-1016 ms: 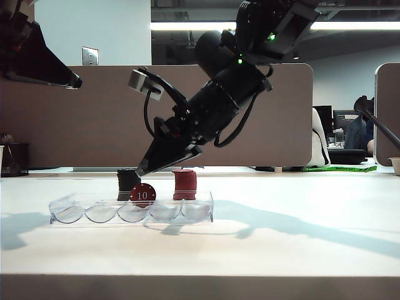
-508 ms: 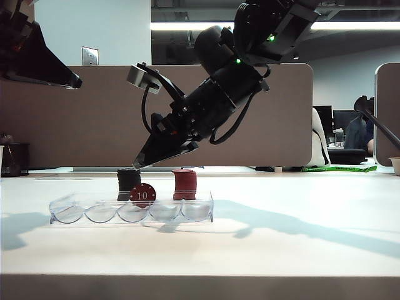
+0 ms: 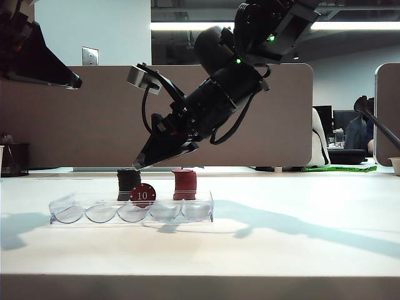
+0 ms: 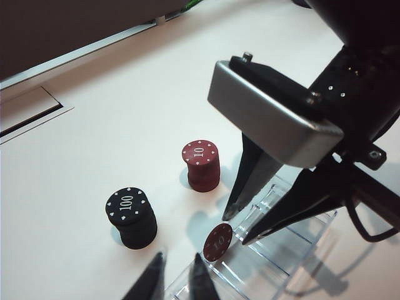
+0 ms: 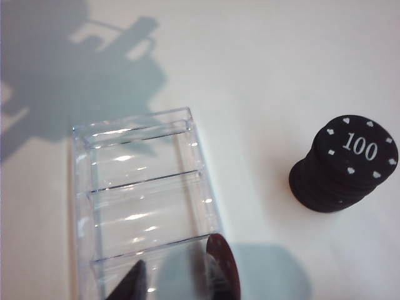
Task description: Pick up the chip in the box and place it on the pile of chips with the same color.
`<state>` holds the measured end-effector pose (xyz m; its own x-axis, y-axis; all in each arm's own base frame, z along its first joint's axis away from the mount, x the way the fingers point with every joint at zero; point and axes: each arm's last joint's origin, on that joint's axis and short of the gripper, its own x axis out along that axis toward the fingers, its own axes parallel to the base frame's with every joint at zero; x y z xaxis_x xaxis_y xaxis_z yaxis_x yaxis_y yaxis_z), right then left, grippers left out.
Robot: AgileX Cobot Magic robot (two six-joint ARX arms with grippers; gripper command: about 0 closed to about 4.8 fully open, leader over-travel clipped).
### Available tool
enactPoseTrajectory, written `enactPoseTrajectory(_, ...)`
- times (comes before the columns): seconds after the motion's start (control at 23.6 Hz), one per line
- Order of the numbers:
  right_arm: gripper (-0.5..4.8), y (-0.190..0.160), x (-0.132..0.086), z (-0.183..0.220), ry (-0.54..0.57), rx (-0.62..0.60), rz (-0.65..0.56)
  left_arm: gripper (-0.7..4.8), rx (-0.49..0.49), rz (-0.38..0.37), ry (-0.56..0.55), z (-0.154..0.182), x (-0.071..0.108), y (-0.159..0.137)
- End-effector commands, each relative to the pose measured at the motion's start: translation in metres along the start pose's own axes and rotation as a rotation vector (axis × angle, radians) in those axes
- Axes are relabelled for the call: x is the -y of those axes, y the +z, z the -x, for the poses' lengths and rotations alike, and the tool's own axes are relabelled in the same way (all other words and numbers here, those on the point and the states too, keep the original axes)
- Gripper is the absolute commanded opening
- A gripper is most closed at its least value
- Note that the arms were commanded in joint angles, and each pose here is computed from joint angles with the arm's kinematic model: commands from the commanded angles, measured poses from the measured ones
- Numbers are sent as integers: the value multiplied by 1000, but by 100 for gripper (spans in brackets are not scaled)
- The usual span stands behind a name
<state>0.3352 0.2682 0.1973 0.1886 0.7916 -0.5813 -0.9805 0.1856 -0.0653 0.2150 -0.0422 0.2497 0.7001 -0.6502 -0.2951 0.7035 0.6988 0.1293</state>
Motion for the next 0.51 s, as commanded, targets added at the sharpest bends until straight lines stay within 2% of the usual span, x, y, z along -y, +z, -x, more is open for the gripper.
enactPoseTrajectory(0.04, 126, 1, -2, 1, 18, -5, -5, 58, 13, -13, 0, 0, -1, 3)
enactPoseTrajectory(0.51, 113, 1, -3, 1, 40, 2, -7, 58, 13, -12, 0, 0, -1, 3)
